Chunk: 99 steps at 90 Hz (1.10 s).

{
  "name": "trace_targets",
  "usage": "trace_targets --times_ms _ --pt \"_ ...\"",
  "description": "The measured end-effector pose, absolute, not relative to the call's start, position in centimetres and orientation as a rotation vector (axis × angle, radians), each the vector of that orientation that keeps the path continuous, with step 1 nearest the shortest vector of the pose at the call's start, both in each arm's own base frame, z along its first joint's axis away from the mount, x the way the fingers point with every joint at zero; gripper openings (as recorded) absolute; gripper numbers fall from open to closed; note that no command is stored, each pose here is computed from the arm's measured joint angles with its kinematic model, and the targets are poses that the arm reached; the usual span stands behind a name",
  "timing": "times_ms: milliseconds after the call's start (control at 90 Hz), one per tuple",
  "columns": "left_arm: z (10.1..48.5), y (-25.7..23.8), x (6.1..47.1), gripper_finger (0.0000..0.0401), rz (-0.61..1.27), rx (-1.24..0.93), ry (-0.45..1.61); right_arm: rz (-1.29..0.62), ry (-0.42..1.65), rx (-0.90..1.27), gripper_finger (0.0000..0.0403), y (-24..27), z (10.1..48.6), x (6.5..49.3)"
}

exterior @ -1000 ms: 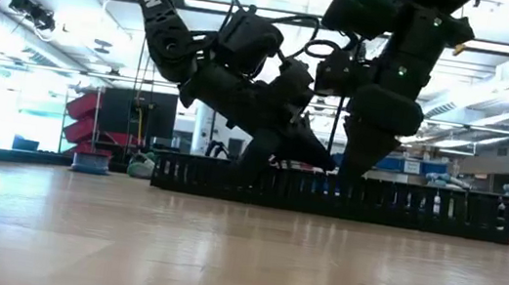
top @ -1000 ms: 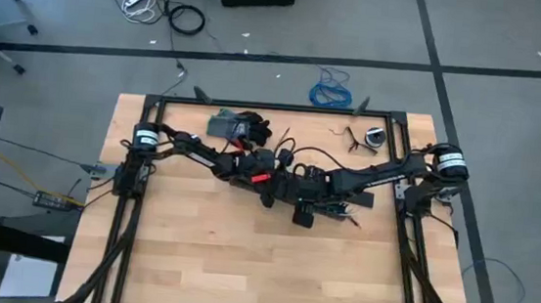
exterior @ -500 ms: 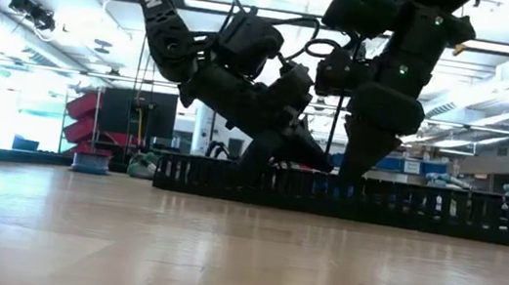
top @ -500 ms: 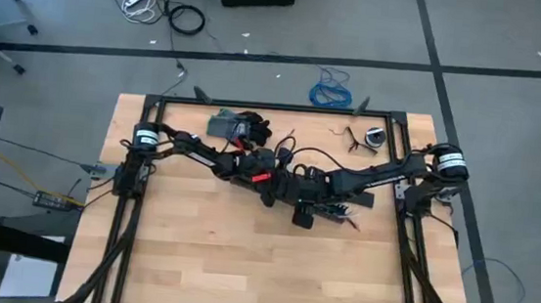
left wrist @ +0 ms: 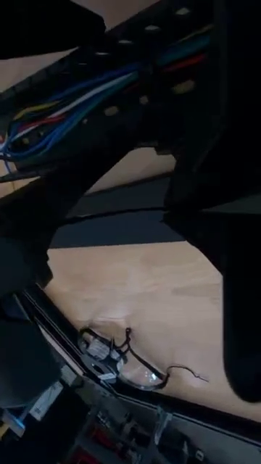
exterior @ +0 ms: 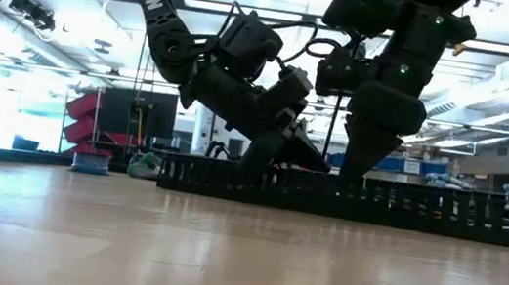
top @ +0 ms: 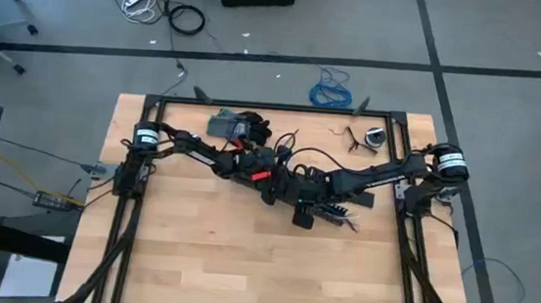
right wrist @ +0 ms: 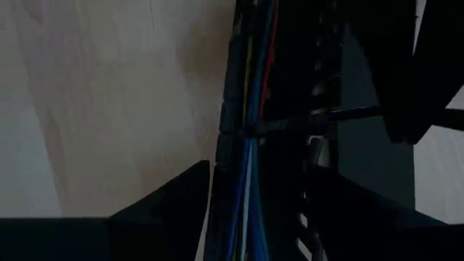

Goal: Ziptie cables
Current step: Put the cable wires in the black cable duct

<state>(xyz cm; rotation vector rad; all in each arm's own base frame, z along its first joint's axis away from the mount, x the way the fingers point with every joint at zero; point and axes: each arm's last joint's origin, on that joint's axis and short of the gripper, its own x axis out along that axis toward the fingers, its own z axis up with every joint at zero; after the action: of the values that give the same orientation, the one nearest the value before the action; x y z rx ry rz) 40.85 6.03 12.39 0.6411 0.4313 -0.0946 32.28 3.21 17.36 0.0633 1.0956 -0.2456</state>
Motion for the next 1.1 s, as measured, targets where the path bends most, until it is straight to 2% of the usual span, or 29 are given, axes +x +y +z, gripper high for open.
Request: trace_targets --times_ms 233,878,978,1100 --pt "12.38 5.19 40.92 0.0000 -0.180 0.632 0.398 -0.252 1.086 0.063 0.0217 3.12 17.40 32.36" --pt "12.69 5.13 41.09 0.0032 -0.142 0.637 0.367 -0.269 1.097 0.046 0.0217 3.01 17.41 32.20" --pt "12.62 5.17 41.04 0.0047 -0.123 0.641 0.395 -0.266 1.099 0.046 0.0217 3.02 17.65 32.04" --pt "12.63 5.11 40.99 0.0088 -0.061 0.666 0.440 -0.263 1.092 0.045 0.0217 3.02 18.29 31.89"
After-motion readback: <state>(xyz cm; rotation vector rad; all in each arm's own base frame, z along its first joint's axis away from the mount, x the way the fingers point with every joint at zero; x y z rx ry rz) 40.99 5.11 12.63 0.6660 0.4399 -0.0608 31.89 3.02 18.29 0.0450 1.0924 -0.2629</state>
